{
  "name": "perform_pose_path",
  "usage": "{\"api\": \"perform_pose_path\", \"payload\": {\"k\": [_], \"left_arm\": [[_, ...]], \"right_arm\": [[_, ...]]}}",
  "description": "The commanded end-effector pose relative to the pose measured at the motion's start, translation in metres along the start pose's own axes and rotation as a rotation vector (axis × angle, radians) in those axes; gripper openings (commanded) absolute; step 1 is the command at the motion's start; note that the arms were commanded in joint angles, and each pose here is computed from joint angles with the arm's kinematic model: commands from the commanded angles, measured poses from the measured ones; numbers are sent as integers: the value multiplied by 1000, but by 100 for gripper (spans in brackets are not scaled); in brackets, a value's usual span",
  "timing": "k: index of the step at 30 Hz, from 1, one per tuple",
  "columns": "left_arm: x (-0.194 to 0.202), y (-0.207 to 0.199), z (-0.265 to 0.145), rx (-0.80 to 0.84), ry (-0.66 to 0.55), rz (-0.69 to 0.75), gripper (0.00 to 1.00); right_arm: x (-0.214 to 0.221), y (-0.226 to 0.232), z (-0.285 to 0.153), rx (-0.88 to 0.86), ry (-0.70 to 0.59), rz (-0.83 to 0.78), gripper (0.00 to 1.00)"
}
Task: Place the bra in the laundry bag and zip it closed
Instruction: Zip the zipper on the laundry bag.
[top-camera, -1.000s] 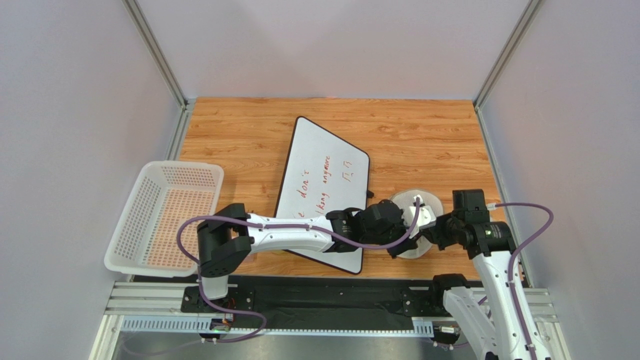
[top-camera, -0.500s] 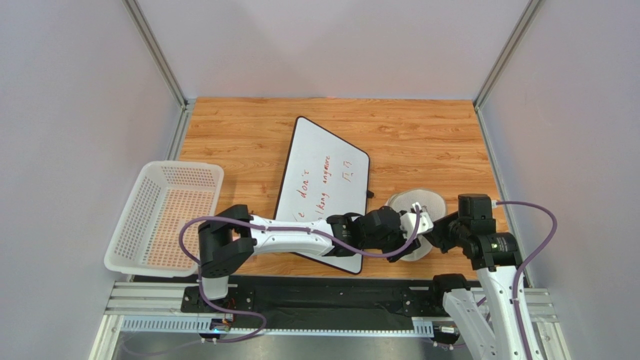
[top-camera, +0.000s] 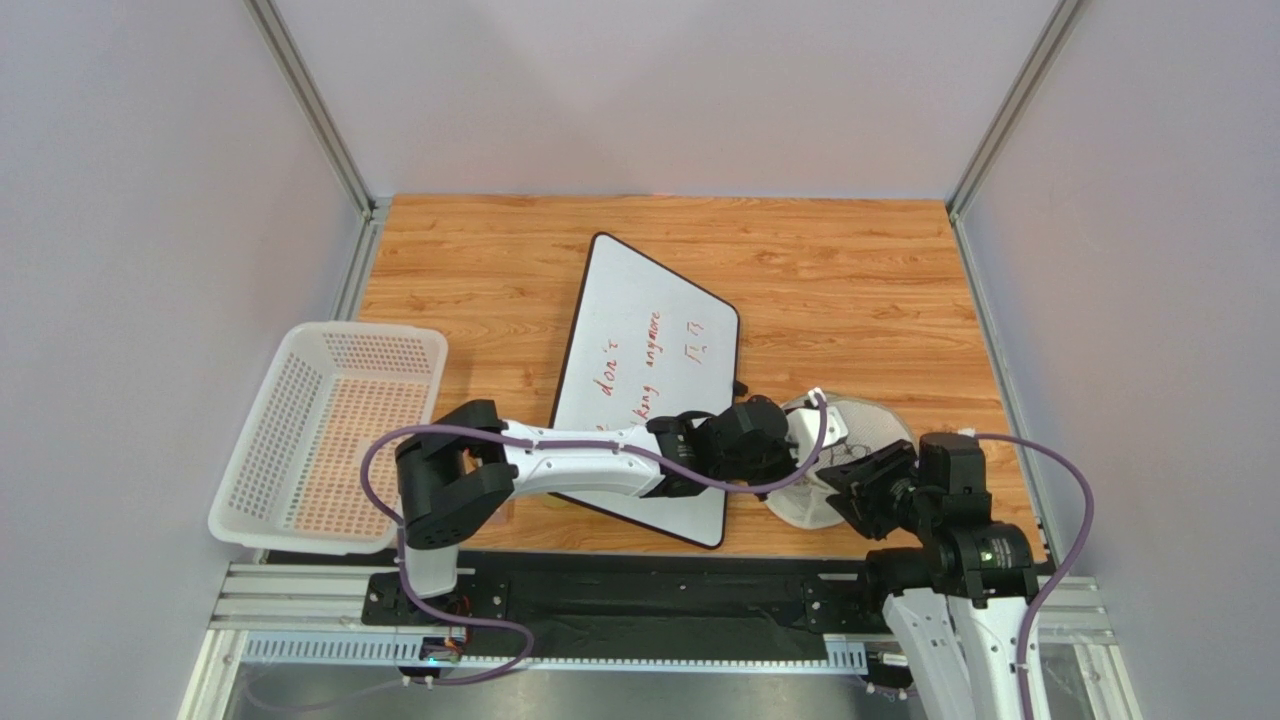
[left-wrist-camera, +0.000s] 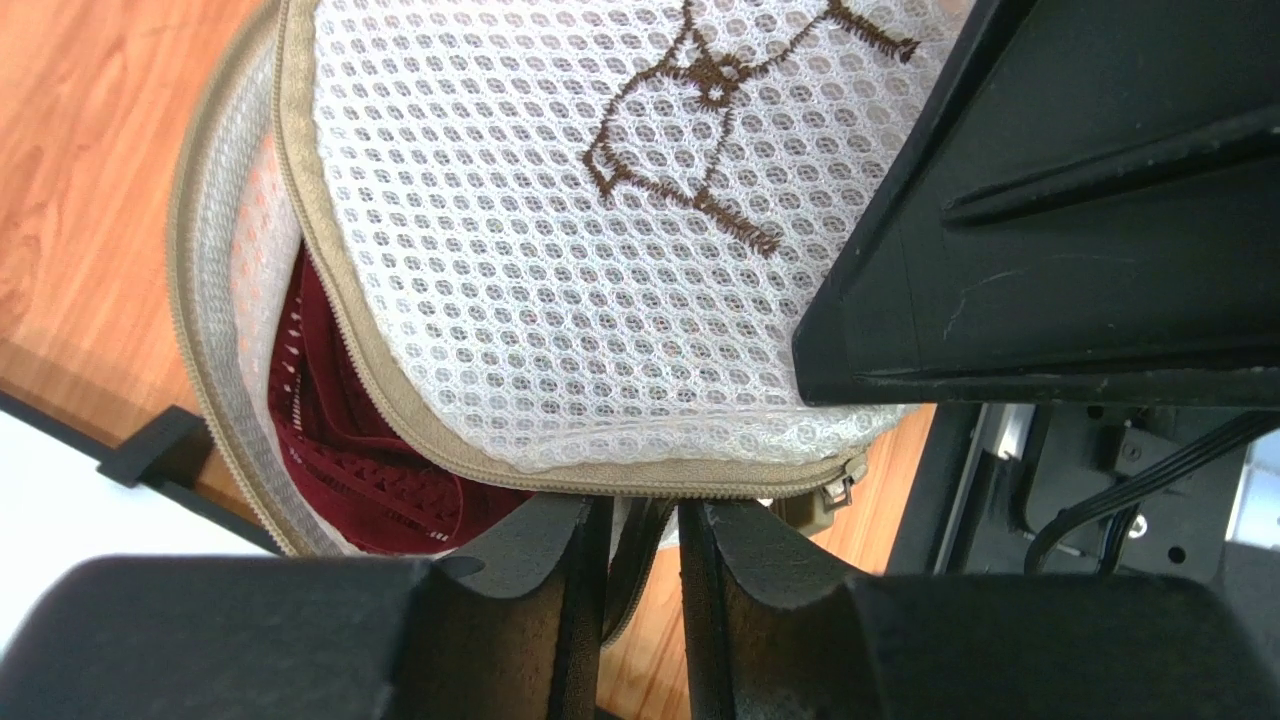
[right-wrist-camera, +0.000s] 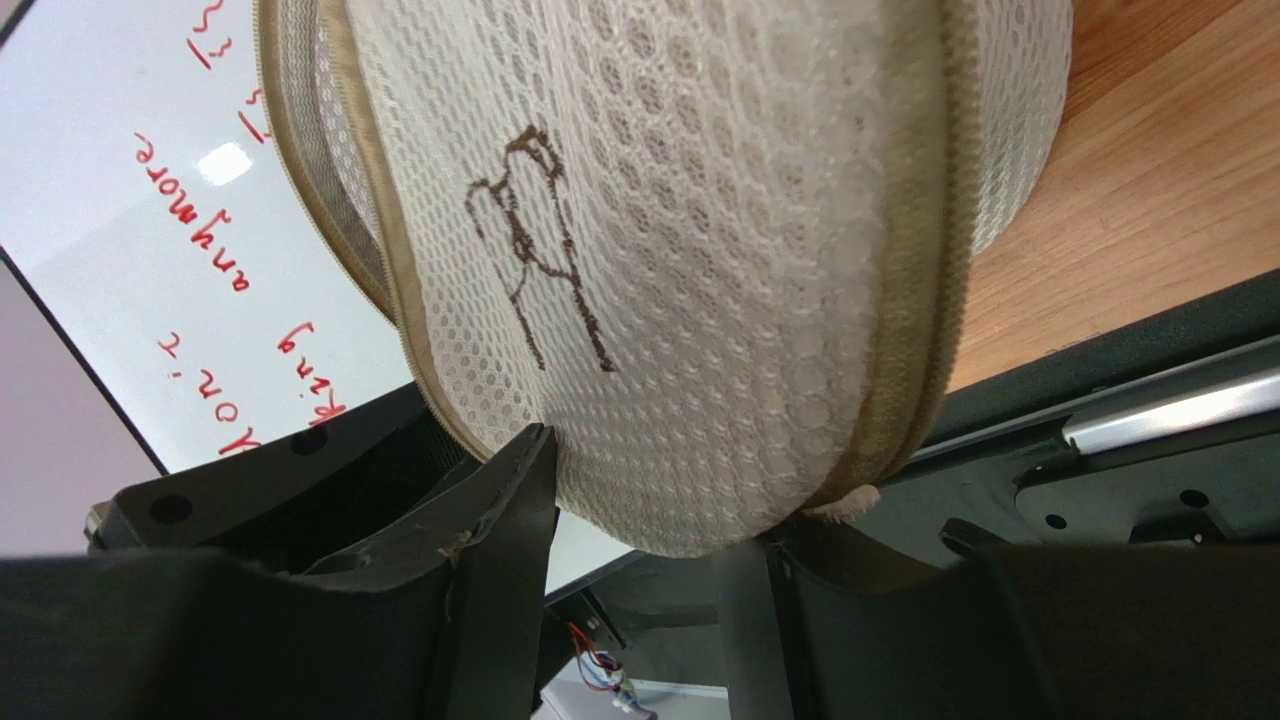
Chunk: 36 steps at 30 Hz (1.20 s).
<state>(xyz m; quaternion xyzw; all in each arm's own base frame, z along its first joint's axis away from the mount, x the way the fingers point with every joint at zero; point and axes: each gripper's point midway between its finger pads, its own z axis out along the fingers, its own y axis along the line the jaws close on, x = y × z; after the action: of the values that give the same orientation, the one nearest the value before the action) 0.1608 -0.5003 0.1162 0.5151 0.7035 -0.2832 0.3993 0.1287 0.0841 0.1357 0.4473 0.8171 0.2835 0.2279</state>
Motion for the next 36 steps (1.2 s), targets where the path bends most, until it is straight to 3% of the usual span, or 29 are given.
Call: {"api": "perform_pose_path", "payload": {"k": [1, 5, 9, 13, 15, 17, 23, 31, 36], "left_arm": [[-21, -9, -16, 108, -101, 29, 31], [-9, -34, -47, 248, -111, 40, 42], [-3, -39, -67, 271, -118, 19, 53], [-16, -45, -80, 296, -156, -34, 53], [-27, -48, -83, 313, -183, -62, 44], [-35, -54, -85, 336, -186, -115, 34], [-34, -69, -75, 404, -156, -259, 31], [-38, -68, -48, 365, -77, -382, 31], [-34, -62, -43, 318, -58, -404, 38]], "right_arm": [[16, 5, -1, -84, 79, -59, 43], [11, 8, -2, -82, 50, -56, 37], [8, 12, -3, -83, 42, -47, 24], [10, 14, -4, -77, 59, -3, 13], [11, 15, -4, -75, 64, 19, 11], [11, 17, -5, -68, 69, 47, 11], [6, 16, -9, -16, 45, 132, 15], [5, 11, -7, 35, 42, 194, 20], [5, 8, -6, 47, 36, 203, 21]]}}
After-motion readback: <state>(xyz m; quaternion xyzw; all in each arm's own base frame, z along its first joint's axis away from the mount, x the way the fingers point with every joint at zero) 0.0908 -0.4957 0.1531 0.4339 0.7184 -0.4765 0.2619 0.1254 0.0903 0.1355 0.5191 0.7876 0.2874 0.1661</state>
